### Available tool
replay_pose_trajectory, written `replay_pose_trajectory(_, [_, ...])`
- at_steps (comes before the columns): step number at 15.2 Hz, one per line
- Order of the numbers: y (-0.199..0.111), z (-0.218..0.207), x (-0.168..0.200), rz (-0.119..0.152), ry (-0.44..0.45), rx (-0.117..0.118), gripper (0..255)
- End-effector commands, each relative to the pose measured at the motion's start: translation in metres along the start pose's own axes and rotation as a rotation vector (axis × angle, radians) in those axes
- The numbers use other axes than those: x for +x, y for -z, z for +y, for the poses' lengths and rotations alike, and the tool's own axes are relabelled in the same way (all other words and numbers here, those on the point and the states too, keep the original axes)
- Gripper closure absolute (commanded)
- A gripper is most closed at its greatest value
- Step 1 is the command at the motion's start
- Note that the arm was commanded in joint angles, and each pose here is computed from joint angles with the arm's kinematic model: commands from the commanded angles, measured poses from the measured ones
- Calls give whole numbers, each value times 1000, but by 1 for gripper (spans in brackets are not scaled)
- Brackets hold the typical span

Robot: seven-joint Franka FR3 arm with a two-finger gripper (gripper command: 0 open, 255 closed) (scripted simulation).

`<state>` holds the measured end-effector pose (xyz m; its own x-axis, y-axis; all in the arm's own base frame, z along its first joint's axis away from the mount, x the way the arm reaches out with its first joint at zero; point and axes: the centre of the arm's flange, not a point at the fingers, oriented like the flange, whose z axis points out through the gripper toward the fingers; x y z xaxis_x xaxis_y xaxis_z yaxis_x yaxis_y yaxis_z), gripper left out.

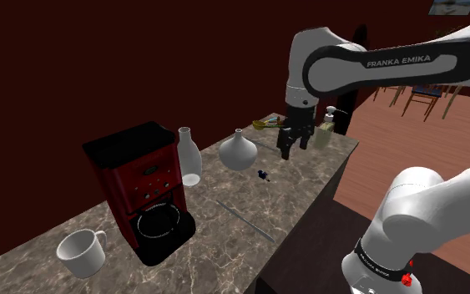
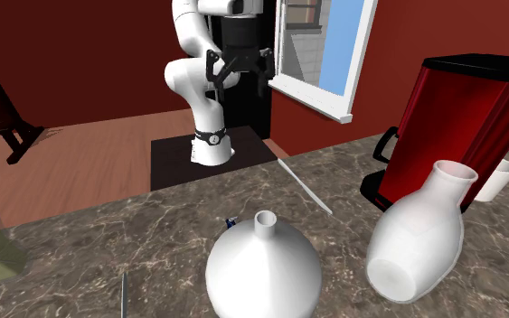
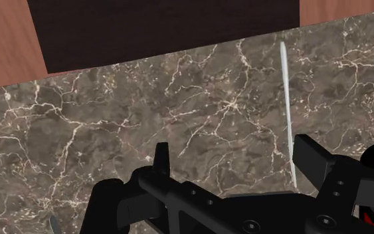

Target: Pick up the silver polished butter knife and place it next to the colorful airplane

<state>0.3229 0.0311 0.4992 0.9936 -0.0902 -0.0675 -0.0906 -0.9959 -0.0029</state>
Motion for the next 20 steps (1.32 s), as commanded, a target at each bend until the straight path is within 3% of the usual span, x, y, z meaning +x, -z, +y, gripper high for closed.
replay_pose_trajectory(1, [-21,-16,5,3,15,0,0])
replay_pose_trajectory(17, [-182,-148,42,15,140,-8,0])
replay_pose_trajectory(20, [-200,-153,44,15,145,-8,0])
